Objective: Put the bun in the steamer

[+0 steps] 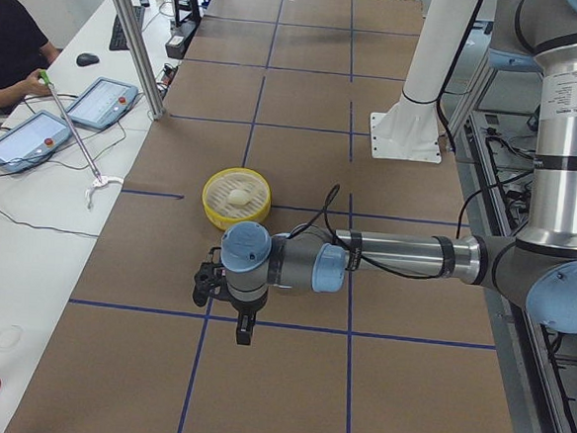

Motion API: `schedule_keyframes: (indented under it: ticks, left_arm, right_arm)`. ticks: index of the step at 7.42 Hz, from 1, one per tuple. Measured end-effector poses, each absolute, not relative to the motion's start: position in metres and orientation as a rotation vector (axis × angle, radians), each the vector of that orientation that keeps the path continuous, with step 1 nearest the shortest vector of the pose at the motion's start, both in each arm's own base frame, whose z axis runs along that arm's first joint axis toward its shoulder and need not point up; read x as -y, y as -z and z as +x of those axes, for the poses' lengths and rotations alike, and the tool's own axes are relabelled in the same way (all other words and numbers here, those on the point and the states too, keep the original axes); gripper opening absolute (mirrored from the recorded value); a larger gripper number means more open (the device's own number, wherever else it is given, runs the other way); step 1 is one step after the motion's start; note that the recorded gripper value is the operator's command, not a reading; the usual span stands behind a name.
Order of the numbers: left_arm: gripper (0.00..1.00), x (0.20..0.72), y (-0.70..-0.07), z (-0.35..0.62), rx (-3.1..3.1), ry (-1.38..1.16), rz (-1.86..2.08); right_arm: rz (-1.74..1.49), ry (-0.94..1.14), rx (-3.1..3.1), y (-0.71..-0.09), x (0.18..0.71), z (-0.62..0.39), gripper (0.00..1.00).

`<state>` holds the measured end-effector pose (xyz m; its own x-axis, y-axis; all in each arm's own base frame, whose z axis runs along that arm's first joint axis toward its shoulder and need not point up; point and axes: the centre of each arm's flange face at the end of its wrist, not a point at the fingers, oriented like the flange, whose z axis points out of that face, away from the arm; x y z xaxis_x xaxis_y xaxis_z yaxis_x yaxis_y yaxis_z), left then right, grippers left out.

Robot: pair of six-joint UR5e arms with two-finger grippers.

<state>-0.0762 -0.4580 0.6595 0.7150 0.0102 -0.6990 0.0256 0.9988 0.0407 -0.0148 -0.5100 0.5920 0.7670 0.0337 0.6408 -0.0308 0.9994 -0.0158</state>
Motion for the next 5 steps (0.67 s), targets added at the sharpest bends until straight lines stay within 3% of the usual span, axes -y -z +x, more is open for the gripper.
schedule_keyframes:
  ticks: [5]
  left_arm:
    - [1.00, 0.4552, -0.6616, -0.0766, -0.774, 0.012, 0.044]
  right_arm:
    - [-0.004, -0.035, 0.696, -0.5920, 0.5100, -0.0148, 1.00]
